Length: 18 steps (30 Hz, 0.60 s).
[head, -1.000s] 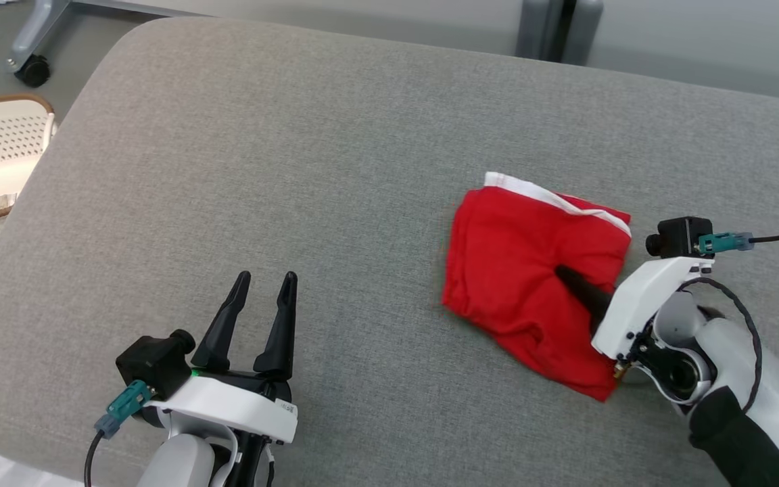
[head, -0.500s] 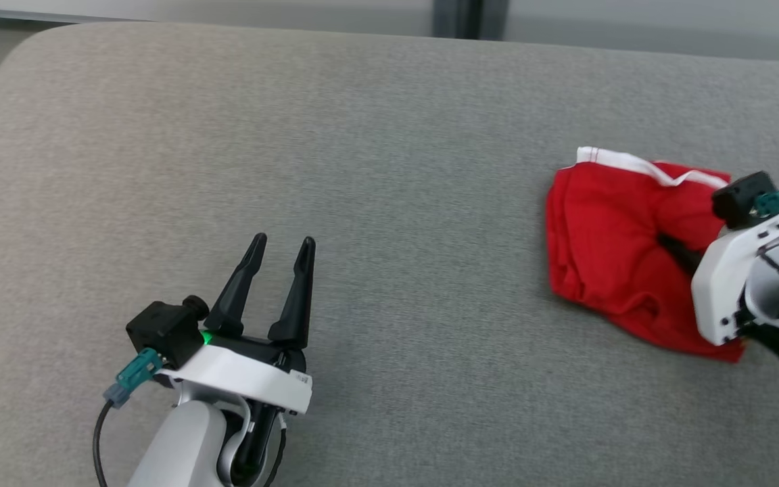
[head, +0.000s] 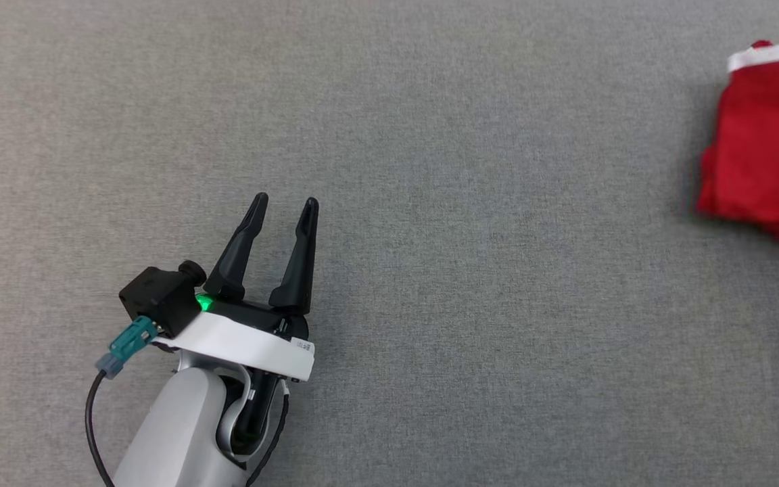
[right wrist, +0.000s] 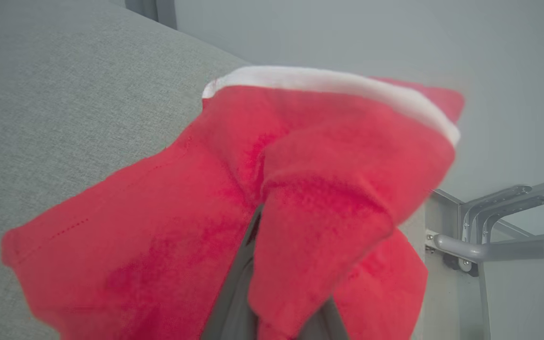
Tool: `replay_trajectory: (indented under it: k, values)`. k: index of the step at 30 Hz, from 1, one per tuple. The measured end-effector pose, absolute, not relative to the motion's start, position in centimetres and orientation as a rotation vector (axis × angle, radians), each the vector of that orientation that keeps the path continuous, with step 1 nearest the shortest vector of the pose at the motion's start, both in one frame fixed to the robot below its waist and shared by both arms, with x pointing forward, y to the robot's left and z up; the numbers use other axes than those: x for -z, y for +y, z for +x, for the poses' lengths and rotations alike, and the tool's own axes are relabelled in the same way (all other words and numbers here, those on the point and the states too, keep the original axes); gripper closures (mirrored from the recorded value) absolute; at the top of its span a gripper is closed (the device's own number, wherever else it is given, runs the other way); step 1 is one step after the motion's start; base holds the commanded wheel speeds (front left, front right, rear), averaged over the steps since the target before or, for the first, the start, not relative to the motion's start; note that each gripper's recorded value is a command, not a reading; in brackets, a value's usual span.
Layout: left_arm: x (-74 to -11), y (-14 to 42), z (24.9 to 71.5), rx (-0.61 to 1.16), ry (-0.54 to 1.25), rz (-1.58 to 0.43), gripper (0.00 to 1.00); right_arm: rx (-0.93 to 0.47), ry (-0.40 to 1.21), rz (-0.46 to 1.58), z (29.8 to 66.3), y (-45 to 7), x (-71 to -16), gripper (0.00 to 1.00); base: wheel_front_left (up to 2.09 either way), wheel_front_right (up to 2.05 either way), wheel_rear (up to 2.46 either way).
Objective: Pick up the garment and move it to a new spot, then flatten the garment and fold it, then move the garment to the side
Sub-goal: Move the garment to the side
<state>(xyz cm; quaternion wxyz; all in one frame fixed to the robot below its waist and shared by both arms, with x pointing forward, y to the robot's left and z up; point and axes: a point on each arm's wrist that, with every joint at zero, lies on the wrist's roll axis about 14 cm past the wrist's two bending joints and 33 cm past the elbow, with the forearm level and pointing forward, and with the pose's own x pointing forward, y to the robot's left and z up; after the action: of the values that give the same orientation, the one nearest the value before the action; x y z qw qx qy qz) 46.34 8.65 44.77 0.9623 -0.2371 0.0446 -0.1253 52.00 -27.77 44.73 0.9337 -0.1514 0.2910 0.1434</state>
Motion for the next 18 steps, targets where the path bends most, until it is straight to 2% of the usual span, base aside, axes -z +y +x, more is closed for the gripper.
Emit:
replay_trajectory:
  k: [8,18]
  values:
    - [-42.6,8.0,47.0,0.258,0.142,-0.512,0.00,-0.161,0.626,-0.346,52.0,-33.6,-45.2,1.00,0.00,0.00,0.00]
    - [-40.9,9.3,47.3,0.223,0.173,-0.502,0.00,-0.075,0.789,-0.514,50.8,-38.2,-40.5,1.00,0.00,0.00,0.00]
